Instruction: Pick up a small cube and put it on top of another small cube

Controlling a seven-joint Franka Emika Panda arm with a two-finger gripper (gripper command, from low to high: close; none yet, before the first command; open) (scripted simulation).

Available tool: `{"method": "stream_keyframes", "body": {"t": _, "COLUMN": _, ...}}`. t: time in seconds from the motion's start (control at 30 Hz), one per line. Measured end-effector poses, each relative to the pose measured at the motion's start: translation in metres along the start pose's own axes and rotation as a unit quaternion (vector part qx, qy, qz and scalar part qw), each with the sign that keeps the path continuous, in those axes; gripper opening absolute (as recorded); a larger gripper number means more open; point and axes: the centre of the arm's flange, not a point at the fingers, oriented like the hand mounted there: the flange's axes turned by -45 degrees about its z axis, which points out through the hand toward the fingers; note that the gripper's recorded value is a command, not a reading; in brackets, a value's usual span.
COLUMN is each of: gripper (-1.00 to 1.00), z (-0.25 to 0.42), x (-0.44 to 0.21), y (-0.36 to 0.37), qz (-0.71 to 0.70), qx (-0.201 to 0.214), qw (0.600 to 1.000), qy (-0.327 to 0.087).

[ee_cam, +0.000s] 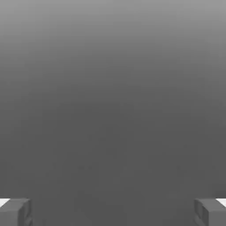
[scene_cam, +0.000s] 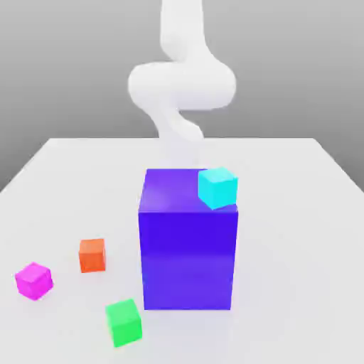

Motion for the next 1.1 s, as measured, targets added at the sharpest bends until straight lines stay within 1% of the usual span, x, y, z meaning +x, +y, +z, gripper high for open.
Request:
{"method": "stream_keyframes", "body": {"t": 0.2, "gripper": 0.00, "z": 0.123, "x": -0.032, "y": 0.076, "qz": 0.049, "qx": -0.003, "qw": 0.995, "qy": -0.088}}
{"method": "stream_keyframes", "body": {"t": 0.43, "gripper": 0.00, "z": 0.234, "x": -0.116, "y": 0.163, "qz": 0.111, "qx": -0.023, "qw": 0.977, "qy": -0.182}}
{"method": "stream_keyframes", "body": {"t": 0.57, "gripper": 0.00, "z": 0.278, "x": -0.183, "y": 0.210, "qz": 0.147, "qx": -0.043, "qw": 0.960, "qy": -0.233}}
{"method": "stream_keyframes", "body": {"t": 0.67, "gripper": 0.00, "z": 0.298, "x": -0.241, "y": 0.248, "qz": 0.179, "qx": -0.065, "qw": 0.943, "qy": -0.271}}
{"method": "stream_keyframes", "body": {"t": 0.8, "gripper": 0.00, "z": 0.316, "x": -0.318, "y": 0.278, "qz": 0.203, "qx": -0.091, "qw": 0.920, "qy": -0.324}}
{"method": "stream_keyframes", "body": {"t": 0.87, "gripper": 0.00, "z": 0.326, "x": -0.343, "y": 0.286, "qz": 0.207, "qx": -0.099, "qw": 0.914, "qy": -0.336}}
{"method": "stream_keyframes", "body": {"t": 1.03, "gripper": 0.00, "z": 0.362, "x": -0.381, "y": 0.290, "qz": 0.209, "qx": -0.101, "qw": 0.911, "qy": -0.340}}
{"method": "stream_keyframes", "body": {"t": 1.07, "gripper": -1.00, "z": 0.366, "x": -0.385, "y": 0.290, "qz": 0.210, "qx": -0.100, "qw": 0.911, "qy": -0.340}}
{"method": "stream_keyframes", "body": {"t": 1.1, "gripper": -1.00, "z": 0.366, "x": -0.385, "y": 0.290, "qz": 0.210, "qx": -0.100, "qw": 0.911, "qy": -0.340}}
